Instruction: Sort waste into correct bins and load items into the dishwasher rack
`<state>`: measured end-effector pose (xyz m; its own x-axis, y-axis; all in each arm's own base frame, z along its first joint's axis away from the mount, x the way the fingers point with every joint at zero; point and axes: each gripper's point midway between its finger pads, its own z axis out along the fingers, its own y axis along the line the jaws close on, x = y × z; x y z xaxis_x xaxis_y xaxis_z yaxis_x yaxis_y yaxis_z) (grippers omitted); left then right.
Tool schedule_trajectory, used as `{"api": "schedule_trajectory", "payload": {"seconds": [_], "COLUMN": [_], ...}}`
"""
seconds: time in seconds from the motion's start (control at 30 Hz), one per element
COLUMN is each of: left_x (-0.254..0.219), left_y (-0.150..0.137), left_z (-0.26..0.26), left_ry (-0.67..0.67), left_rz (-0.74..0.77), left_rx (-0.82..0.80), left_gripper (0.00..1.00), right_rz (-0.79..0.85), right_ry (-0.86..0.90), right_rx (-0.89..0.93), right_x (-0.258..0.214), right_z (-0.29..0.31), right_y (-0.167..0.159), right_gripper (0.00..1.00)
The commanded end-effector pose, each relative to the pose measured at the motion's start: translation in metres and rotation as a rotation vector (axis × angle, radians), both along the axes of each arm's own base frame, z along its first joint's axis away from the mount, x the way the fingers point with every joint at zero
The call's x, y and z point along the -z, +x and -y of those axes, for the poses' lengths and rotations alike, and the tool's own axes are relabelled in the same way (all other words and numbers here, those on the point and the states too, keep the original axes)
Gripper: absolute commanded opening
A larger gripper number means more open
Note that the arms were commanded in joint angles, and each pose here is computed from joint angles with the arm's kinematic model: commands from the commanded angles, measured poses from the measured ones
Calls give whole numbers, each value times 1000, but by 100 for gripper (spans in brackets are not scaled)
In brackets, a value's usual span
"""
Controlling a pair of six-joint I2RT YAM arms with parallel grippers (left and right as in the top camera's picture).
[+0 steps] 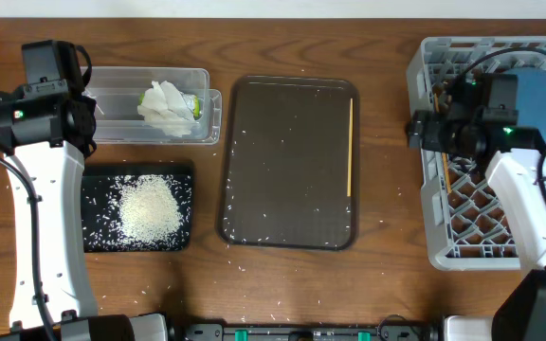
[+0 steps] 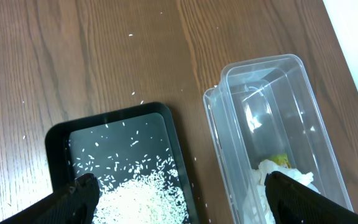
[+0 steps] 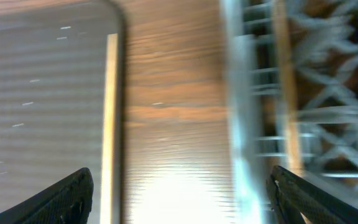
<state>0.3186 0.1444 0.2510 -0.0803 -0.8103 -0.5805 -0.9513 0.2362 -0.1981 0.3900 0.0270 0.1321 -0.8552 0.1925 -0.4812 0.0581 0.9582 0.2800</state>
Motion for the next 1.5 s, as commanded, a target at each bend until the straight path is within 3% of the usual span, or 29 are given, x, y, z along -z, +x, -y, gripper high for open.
{"api": "schedule_trajectory", "payload": {"seconds": [0.0,0.23,0.33,0.73,1.17,1.47], "left_x": [0,0,0,0,0,0], "left_y": [-2,-2,-2,-2,-2,-2], "left_z": [-4,-4,-4,-4,-4,-4], "left_ry": [22,22,22,22,22,22], "left_rz": [-17,-17,-17,-17,-17,-17], "left_rx": [-6,-6,-6,-7,-6,-7], "left_gripper": [88,88,88,88,88,88], "right_rz": [-22,-24,-23,10,-66,-67], "right_ry": [127,147,141,175,141,-64], "right_rx": [-28,-56,-36,-100,-68,-26], "right_x": [-4,-7,-7,-13,44,95], "right_z": [-42,-97,-113,-158,-206,-201], "right_y": [-4,-9,-12,-17,-19,-18], "right_gripper": [88,91,99,99,99,99]}}
